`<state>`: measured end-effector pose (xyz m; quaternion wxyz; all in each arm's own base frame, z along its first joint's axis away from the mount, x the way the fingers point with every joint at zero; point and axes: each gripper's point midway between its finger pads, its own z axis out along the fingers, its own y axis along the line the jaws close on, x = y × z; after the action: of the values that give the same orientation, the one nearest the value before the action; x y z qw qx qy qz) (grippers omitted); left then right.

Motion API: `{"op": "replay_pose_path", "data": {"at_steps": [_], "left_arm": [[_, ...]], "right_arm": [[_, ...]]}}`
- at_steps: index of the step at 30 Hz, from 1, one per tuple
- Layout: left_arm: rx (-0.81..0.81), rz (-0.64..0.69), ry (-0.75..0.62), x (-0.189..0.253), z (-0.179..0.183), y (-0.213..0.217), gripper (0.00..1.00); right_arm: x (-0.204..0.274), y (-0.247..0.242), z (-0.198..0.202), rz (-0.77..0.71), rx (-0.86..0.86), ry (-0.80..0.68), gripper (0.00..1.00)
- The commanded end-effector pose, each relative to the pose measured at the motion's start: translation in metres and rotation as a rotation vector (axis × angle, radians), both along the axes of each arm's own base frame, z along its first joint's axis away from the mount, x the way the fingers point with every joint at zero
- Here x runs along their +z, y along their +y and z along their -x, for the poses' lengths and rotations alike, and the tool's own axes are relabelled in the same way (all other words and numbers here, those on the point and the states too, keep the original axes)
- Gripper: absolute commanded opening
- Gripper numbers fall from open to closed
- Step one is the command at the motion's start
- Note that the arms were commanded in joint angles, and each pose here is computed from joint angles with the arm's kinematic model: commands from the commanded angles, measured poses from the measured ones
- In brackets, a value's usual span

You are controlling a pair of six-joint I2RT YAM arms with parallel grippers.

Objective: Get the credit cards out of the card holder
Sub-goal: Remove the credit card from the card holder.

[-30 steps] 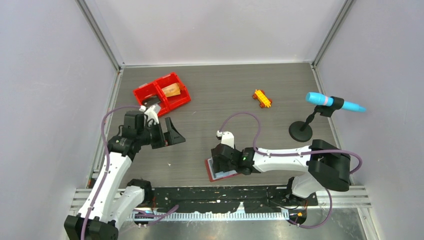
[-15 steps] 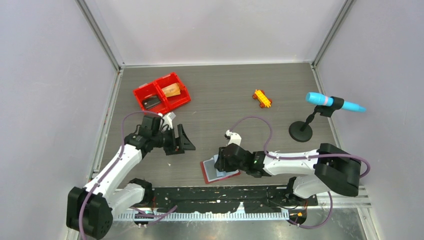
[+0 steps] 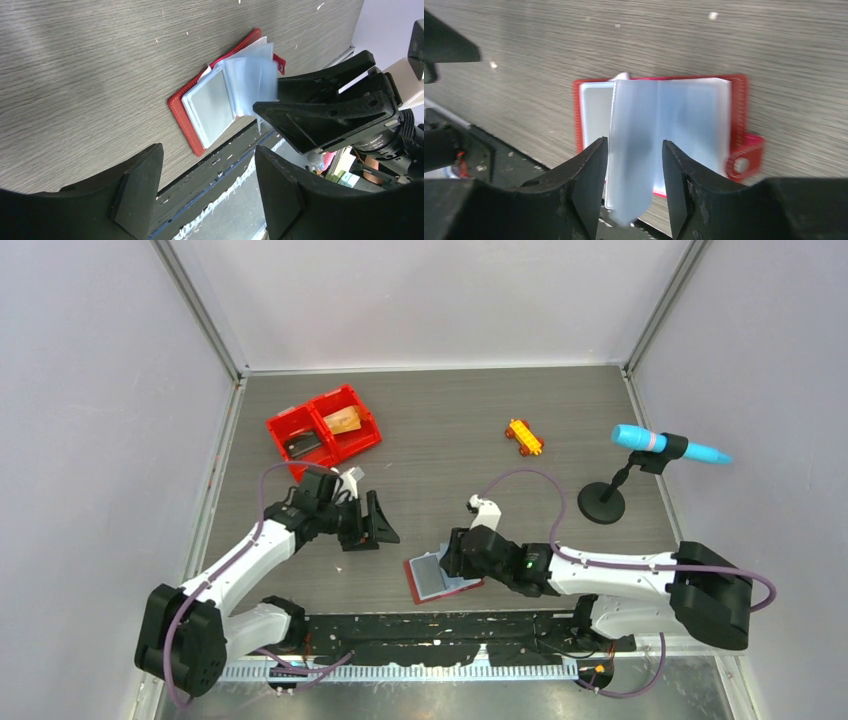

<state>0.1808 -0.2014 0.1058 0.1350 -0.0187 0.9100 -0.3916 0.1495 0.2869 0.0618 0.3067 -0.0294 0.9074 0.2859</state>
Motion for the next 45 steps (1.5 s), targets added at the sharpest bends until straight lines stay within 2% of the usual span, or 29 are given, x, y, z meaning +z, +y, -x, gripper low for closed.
{"op": "replay_pose_path", "data": {"at_steps": [1,5,9,15,18,24,27,29,45], "left_arm": [[0.005,0.016,-0.039,0.003,-0.009,-0.004,0.70],[0.004,0.005,-0.039,0.001,-0.006,-0.002,0.69],[0.012,-0.033,-0.058,0.002,-0.006,0.004,0.69],[0.031,-0.068,-0.105,0.007,-0.007,0.012,0.71],[0.040,-0.077,-0.130,0.014,-0.007,0.016,0.72],[0.083,-0.154,-0.215,0.025,-0.011,0.033,0.77],[0.101,-0.179,-0.229,0.023,-0.012,0.039,0.79],[0.091,-0.172,-0.221,0.022,-0.010,0.037,0.79],[0.062,-0.140,-0.169,0.010,-0.009,0.028,0.80]], "right_arm": [[-0.004,-0.043,-0.013,0.153,-0.133,-0.044,0.51],[0.006,-0.077,-0.014,0.270,-0.206,-0.063,0.51],[0.032,-0.084,-0.018,0.262,-0.233,-0.096,0.51],[0.069,-0.033,-0.014,0.081,-0.064,-0.120,0.51],[0.073,-0.012,-0.009,0.046,-0.004,-0.110,0.55],[0.050,0.021,-0.003,0.076,0.082,-0.071,0.62],[0.037,0.028,-0.002,0.105,0.100,-0.047,0.74],[0.026,0.029,-0.001,0.147,0.101,-0.028,0.77],[-0.026,0.048,0.008,0.333,0.178,0.028,0.74]]}}
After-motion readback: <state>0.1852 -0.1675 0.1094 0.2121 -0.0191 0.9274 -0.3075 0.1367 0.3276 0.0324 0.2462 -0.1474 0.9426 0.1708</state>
